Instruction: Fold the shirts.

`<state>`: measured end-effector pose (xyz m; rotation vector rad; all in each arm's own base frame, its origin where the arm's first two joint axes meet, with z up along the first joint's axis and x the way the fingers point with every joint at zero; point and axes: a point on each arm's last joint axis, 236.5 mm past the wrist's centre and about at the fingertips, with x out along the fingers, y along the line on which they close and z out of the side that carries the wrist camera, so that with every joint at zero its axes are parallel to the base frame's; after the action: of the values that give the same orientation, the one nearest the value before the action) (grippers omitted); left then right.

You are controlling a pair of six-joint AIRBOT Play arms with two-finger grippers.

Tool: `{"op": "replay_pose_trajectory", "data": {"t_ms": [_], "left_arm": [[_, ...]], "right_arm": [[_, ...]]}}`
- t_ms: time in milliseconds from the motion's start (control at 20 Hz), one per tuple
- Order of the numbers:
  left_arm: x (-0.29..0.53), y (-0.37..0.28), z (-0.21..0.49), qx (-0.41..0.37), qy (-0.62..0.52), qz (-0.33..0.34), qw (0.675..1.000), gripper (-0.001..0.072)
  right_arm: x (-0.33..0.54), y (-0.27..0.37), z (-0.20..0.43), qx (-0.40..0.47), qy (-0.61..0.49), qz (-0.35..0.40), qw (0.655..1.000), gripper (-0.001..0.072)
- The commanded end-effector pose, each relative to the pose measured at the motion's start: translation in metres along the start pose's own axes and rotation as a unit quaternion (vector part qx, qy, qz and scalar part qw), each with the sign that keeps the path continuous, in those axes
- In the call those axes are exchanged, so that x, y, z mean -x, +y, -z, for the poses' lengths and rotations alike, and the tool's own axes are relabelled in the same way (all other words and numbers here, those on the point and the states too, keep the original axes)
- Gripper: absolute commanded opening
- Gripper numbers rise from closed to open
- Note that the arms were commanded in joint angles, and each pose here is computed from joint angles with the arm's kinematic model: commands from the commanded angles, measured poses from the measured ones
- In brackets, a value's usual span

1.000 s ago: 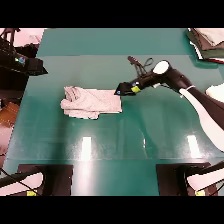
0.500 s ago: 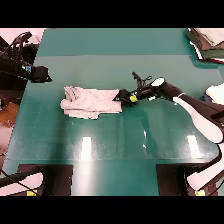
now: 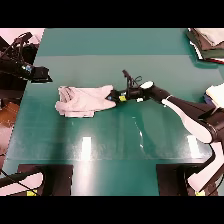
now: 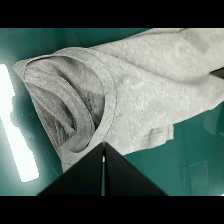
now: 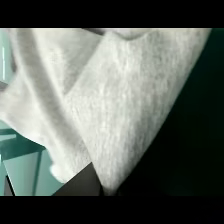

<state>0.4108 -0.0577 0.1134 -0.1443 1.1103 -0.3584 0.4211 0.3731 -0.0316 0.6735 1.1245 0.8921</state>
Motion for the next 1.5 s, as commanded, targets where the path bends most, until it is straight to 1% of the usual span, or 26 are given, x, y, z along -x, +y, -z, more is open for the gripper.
{"op": "replay_pose_trajectory", "data": {"t_ms": [0, 200, 350, 450, 600, 750, 850, 1050, 1300, 1450], "left_arm": [[0.0, 0.0, 0.001, 0.0, 0.002, 0.0, 1.0, 0.0023], [0.0, 0.0, 0.0, 0.0, 0.0, 0.0, 1.0, 0.0023], [0.0, 0.0, 0.0, 0.001, 0.0, 0.001, 1.0, 0.0024], [0.0, -0.004, -0.001, 0.004, -0.002, 0.009, 1.0, 0.0024], [0.001, -0.019, -0.005, 0.011, -0.01, 0.04, 0.999, 0.0023], [0.002, -0.029, -0.008, 0.016, -0.016, 0.063, 0.998, 0.0024], [0.002, -0.031, -0.008, 0.017, -0.017, 0.067, 0.997, 0.0023], [0.002, -0.032, -0.009, 0.02, -0.017, 0.069, 0.997, 0.0024], [0.002, -0.033, -0.009, 0.02, -0.017, 0.071, 0.997, 0.0023], [0.002, -0.033, -0.009, 0.02, -0.017, 0.071, 0.997, 0.0024]], "right_arm": [[0.044, 0.012, -0.042, 0.058, -0.042, 0.028, 0.997, 0.0012], [0.179, -0.023, -0.088, 0.067, -0.094, 0.134, 0.984, 0.0012], [0.299, -0.067, -0.095, 0.048, -0.131, 0.236, 0.962, 0.0012], [0.373, -0.087, -0.092, 0.02, -0.172, 0.274, 0.946, 0.0012], [0.478, -0.111, -0.086, -0.023, -0.262, 0.324, 0.909, 0.0012], [0.56, -0.13, -0.071, -0.045, -0.327, 0.37, 0.869, 0.0012], [0.6, -0.138, -0.065, -0.051, -0.352, 0.392, 0.849, 0.0012], [0.655, -0.126, -0.081, -0.022, -0.388, 0.416, 0.822, 0.0012], [0.686, -0.083, -0.108, 0.036, -0.406, 0.431, 0.805, 0.0012], [0.694, -0.064, -0.106, 0.057, -0.389, 0.453, 0.8, 0.0012]]}}
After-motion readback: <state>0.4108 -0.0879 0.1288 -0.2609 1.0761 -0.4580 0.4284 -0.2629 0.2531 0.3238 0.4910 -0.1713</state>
